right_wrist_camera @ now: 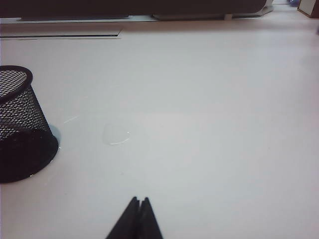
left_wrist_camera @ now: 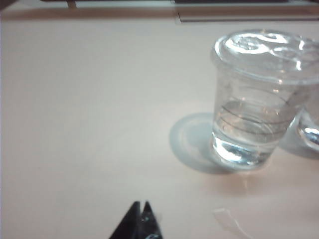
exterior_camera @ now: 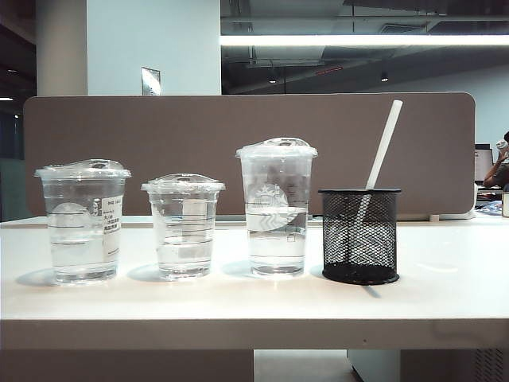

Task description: Pick up the straw and insert it into the medium coffee cup.

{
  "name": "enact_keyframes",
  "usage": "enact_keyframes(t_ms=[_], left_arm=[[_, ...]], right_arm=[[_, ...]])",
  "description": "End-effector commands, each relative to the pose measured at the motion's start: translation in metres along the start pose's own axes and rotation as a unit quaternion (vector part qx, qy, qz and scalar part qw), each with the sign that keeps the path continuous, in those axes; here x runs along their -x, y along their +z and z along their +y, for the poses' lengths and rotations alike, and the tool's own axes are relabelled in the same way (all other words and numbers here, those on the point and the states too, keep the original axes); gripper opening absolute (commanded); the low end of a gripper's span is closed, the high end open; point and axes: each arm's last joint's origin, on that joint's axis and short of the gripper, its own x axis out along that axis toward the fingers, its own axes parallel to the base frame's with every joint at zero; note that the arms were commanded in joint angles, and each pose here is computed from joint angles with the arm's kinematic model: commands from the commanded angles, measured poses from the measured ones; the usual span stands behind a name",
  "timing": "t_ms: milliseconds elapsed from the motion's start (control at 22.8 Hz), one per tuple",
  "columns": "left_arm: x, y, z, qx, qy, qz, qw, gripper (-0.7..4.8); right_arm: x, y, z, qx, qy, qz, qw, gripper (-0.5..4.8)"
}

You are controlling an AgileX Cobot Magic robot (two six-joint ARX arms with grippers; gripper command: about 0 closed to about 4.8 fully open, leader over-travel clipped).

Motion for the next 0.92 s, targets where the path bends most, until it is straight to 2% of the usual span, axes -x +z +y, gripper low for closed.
enact_keyframes(t_ms=[44, 88, 175, 263, 351, 395, 526, 614, 702, 833, 921], left_arm=[[0.011, 0.04, -0.004, 0.01, -0.033, -0.016, 0.999, -0.04], [0.019, 0.068, -0.008, 0.027, -0.081, -0.035, 0.996, -0.04], [0.036, 0.105, -0.014, 0.024, -0.145, -0.048, 0.988, -0.04], [0.078, 0.155, -0.018, 0.013, -0.208, -0.026, 0.978, -0.04], [0.106, 0.175, -0.016, 0.002, -0.232, -0.017, 0.972, -0.04], [0.132, 0.19, -0.011, -0.009, -0.253, -0.025, 0.967, -0.04], [0.185, 0.204, 0.005, -0.012, -0.258, -0.02, 0.966, -0.04], [0.205, 0.203, 0.011, -0.018, -0.256, -0.005, 0.966, -0.04], [0.215, 0.2, 0.014, -0.026, -0.255, 0.015, 0.967, -0.04], [0.219, 0.189, 0.016, -0.023, -0.257, 0.072, 0.963, -0.03], [0.219, 0.189, 0.016, -0.023, -0.257, 0.073, 0.963, -0.03]], right_arm=[[-0.001, -0.001, 0.0, -0.002, 0.001, -0.004, 1.0, -0.08], [-0.001, -0.001, 0.0, -0.002, 0.001, -0.004, 1.0, -0.08], [-0.001, -0.001, 0.0, -0.002, 0.001, -0.004, 1.0, -0.08], [-0.001, -0.001, 0.0, -0.002, 0.001, -0.004, 1.0, -0.08], [-0.001, -0.001, 0.0, -0.002, 0.001, -0.004, 1.0, -0.08], [-0.001, -0.001, 0.0, -0.002, 0.001, -0.003, 1.0, -0.08], [-0.001, -0.001, 0.0, -0.002, 0.001, -0.004, 1.0, -0.08], [-0.001, -0.001, 0.0, -0.002, 0.001, -0.004, 1.0, -0.08], [-0.001, -0.001, 0.0, -0.002, 0.001, -0.004, 1.0, -0.08], [-0.001, -0.001, 0.0, -0.002, 0.001, -0.004, 1.0, -0.08], [-0.001, -0.001, 0.0, -0.002, 0.001, -0.004, 1.0, -0.08]])
